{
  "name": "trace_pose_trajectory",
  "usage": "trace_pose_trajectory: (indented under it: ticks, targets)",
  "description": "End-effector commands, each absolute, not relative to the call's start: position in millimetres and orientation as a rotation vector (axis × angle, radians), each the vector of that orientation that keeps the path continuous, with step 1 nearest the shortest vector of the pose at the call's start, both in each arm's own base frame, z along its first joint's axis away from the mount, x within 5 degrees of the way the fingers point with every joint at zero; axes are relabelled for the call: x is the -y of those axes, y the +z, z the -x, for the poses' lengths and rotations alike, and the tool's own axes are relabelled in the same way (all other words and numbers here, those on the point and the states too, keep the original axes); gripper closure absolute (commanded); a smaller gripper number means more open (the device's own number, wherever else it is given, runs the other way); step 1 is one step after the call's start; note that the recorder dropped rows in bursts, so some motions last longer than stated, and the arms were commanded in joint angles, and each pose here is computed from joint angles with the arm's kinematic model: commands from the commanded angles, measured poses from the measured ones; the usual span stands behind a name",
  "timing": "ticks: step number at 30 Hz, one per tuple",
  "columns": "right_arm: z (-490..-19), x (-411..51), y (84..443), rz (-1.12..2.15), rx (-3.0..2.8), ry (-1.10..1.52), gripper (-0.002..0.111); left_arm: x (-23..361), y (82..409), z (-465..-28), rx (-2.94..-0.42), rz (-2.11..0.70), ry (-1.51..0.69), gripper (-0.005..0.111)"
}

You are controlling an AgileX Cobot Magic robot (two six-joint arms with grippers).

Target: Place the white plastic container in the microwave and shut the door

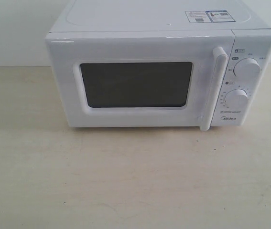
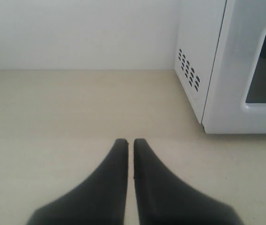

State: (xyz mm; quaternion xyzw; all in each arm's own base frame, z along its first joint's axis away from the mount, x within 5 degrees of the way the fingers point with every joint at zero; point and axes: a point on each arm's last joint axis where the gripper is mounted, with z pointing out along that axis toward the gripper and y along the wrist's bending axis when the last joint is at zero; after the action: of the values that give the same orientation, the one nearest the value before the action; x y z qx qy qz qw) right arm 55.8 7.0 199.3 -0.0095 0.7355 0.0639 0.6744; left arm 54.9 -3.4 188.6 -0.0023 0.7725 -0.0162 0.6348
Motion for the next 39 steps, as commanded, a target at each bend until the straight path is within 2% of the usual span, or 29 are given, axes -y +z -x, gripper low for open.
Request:
trace_pose_trajectory:
  ticks: [1,18,39]
  targets:
    - [-56,-5,195,0.024,-1.683,0.102,0.108,4,188,-55,-1.765,0.013,-0.052,0.102]
    - [-54,-5,183,-0.033,-1.818,0.145,0.108,4,188,-55,-1.765,0.011,-0.051,0.102]
    - [-52,-8,180,0.061,-1.855,0.162,0.108,4,188,-55,-1.765,0.011,-0.051,0.102]
